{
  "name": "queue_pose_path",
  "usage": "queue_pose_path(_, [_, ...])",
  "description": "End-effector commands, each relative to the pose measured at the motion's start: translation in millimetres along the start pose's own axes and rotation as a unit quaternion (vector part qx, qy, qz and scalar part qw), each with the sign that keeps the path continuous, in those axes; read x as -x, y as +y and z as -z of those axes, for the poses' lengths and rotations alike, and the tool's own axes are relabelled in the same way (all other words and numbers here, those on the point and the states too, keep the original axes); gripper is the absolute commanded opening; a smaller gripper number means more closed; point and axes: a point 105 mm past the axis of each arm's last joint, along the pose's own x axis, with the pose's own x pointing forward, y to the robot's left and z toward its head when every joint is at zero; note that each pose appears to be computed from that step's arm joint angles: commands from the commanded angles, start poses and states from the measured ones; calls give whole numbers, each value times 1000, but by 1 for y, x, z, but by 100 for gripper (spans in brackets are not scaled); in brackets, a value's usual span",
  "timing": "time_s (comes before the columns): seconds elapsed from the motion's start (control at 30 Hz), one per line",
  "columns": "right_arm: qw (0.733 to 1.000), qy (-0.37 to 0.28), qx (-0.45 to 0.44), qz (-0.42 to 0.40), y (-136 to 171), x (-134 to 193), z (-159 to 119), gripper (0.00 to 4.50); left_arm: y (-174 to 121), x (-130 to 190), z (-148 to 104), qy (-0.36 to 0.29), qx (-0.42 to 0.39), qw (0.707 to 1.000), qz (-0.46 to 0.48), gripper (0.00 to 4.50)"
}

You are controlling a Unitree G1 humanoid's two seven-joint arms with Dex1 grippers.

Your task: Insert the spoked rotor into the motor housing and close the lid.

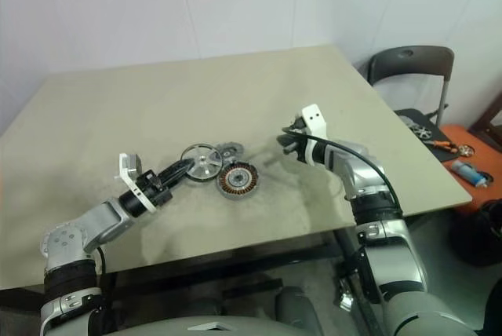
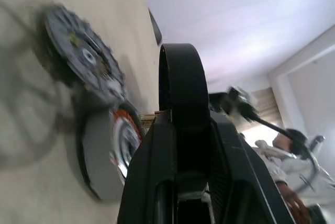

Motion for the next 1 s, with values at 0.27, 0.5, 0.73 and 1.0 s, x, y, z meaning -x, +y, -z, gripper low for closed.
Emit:
queue_pose_path(0.27, [1000,-16,18,-18,16,-4,-4,1,-14,-39,22,40,6,998,41,42])
queue_pose_path(0.5, [1000,-11,17,-15,17,-4,0,1,0,-47,35,71,17,997,23,42])
queue_pose_path(0.73, [1000,-9,14,-10,16,-1,3,1,16,-37,34,65,22,998,2,42])
queue_pose_path(1.0, [1000,-8,14,-10,17,-3,3,1,26,-36,41,77,29,997,-8,42])
